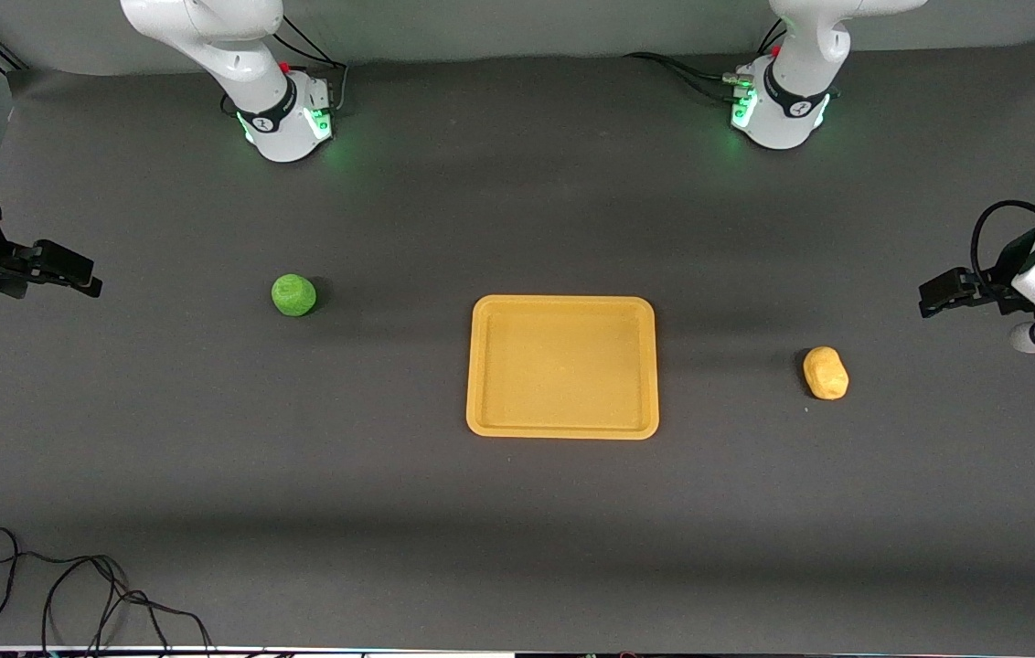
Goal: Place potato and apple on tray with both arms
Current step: 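Reach the left gripper down to the yellow potato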
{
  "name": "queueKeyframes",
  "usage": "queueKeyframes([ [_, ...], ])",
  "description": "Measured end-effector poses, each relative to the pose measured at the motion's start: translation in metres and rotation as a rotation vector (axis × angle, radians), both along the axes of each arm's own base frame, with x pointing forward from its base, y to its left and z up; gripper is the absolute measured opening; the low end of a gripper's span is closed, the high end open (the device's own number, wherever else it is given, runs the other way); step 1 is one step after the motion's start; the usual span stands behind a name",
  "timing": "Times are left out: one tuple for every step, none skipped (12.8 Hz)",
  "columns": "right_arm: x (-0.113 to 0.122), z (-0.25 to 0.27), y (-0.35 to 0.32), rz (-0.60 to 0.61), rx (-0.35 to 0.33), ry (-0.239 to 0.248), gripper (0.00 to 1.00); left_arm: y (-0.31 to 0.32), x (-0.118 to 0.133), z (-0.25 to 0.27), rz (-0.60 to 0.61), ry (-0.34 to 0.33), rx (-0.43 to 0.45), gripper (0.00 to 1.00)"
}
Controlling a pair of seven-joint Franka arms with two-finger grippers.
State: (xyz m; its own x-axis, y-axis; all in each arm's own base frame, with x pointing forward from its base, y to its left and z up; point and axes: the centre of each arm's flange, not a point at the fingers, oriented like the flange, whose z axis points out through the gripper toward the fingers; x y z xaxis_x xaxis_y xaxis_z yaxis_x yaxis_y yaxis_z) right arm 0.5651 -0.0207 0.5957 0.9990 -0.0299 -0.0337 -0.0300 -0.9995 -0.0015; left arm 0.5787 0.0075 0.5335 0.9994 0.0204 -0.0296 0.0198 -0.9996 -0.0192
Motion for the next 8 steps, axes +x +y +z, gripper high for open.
queueKeyframes([
  [0.000, 0.000, 0.000, 0.000, 0.000, 0.001, 1.00, 0.000, 0.000, 0.000, 0.000, 0.000, 0.000, 1.00],
  [0.000, 0.000, 0.000, 0.000, 0.000, 0.001, 1.00, 0.000, 0.000, 0.000, 0.000, 0.000, 0.000, 1.00],
  [0.000, 0.000, 0.000, 0.000, 0.000, 0.001, 1.00, 0.000, 0.000, 0.000, 0.000, 0.001, 0.000, 1.00],
  [0.000, 0.000, 0.000, 0.000, 0.000, 0.001, 1.00, 0.000, 0.000, -0.001, 0.000, 0.001, 0.000, 1.00],
  [0.000, 0.000, 0.000, 0.000, 0.000, 0.001, 1.00, 0.000, 0.000, -0.001, 0.000, 0.002, 0.000, 1.00],
  [0.000, 0.000, 0.000, 0.000, 0.000, 0.001, 1.00, 0.000, 0.001, -0.002, 0.000, 0.004, 0.000, 1.00],
  [0.000, 0.000, 0.000, 0.000, 0.000, 0.001, 1.00, 0.000, 0.000, -0.006, 0.000, 0.013, 0.000, 1.00],
  [0.000, 0.000, 0.000, 0.000, 0.000, 0.001, 1.00, 0.000, -0.001, -0.012, -0.001, 0.027, 0.000, 1.00],
])
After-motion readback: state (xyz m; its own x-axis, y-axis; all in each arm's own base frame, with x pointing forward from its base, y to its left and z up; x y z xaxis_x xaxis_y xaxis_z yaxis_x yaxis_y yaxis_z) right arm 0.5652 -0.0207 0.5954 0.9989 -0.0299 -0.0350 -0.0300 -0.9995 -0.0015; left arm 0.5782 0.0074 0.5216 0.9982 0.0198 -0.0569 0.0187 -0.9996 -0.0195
